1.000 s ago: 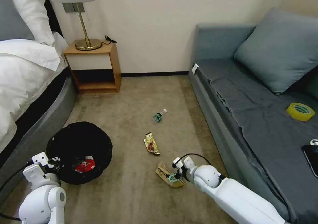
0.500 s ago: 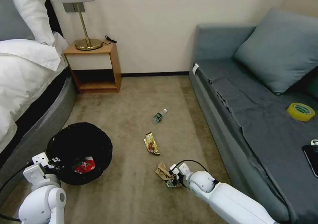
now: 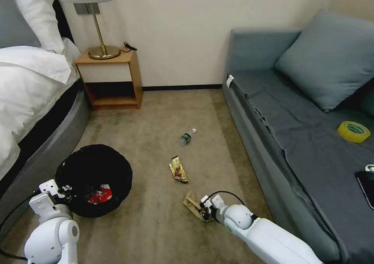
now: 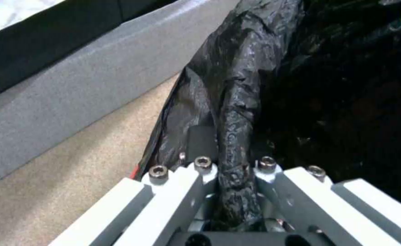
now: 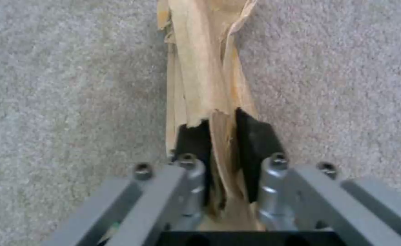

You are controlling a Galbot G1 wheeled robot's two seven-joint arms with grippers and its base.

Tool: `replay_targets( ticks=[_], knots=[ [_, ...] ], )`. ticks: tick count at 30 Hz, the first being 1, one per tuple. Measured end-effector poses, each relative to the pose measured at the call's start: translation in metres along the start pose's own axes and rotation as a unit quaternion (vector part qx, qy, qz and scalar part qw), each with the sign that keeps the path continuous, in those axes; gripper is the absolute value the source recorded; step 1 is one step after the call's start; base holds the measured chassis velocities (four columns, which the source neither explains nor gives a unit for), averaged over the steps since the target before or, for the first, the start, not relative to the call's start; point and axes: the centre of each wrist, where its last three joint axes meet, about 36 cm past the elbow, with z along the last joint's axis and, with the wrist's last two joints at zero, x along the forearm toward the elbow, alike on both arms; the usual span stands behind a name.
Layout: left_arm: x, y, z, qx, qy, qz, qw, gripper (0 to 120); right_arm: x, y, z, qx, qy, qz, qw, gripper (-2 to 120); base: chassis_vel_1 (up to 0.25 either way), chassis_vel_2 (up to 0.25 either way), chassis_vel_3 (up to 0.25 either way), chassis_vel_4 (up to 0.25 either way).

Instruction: Pick up the trash bin, then pick up the garbage on the floor and place it into the trash bin.

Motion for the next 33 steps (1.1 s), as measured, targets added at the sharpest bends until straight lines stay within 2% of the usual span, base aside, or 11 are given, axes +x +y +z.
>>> replay_targets(
  ticks=[2, 4, 16, 18, 19, 23, 24, 27, 28, 32, 33],
  knots=[
    [0.000, 0.000, 0.000, 0.000, 0.000, 0.000, 1.0000, 2, 0.000, 0.001, 0.001, -0.001, -0.001, -0.001, 1.000, 3, 0.000, 0.000, 0.000, 0.000],
    [0.000, 0.000, 0.001, -0.001, 0.000, 0.000, 1.0000, 2, 0.000, 0.002, 0.002, -0.002, -0.002, -0.002, 1.000, 0, 0.000, 0.000, 0.000, 0.000],
    [0.000, 0.000, 0.001, -0.002, 0.000, 0.002, 1.0000, 2, 0.016, 0.000, -0.006, -0.010, -0.030, -0.001, 1.000, 0, 0.000, 0.000, 0.000, 0.000],
    [-0.001, -0.001, 0.004, -0.004, 0.003, 0.004, 1.0000, 2, 0.039, -0.005, -0.034, -0.022, -0.071, 0.004, 0.997, 0, 0.000, 0.000, 0.000, 0.000],
    [-0.001, -0.001, 0.004, -0.004, 0.003, 0.004, 1.0000, 2, 0.039, -0.005, -0.034, -0.022, -0.071, 0.004, 0.997, 0, 0.000, 0.000, 0.000, 0.000],
    [0.000, -0.008, 0.009, -0.011, 0.009, 0.011, 0.9998, 2, 0.087, 0.006, -0.107, -0.030, -0.179, -0.012, 0.983, 0, 0.000, 0.000, 0.000, 0.000],
    [0.000, -0.008, 0.009, -0.011, 0.009, 0.011, 0.9998, 2, 0.087, 0.006, -0.107, -0.030, -0.179, -0.012, 0.983, 0, 0.000, 0.000, 0.000, 0.000],
    [0.002, -0.013, 0.016, -0.019, 0.015, 0.017, 0.9996, 2, 0.112, 0.038, -0.157, -0.044, -0.239, -0.048, 0.969, 0, 0.000, 0.000, 0.000, 0.000],
    [0.002, -0.013, 0.016, -0.019, 0.015, 0.017, 0.9996, 2, 0.112, 0.038, -0.157, -0.044, -0.239, -0.048, 0.969, 0, 0.000, 0.000, 0.000, 0.000],
    [0.003, -0.018, 0.020, -0.025, 0.020, 0.022, 0.9993, 2, 0.123, 0.105, -0.205, -0.054, -0.282, -0.113, 0.951, 0, 0.000, 0.000, 0.000, 0.000],
    [0.003, -0.018, 0.020, -0.025, 0.020, 0.022, 0.9993, 2, 0.123, 0.105, -0.205, -0.054, -0.282, -0.113, 0.951, 0, 0.000, 0.000, 0.000, 0.000]
  ],
)
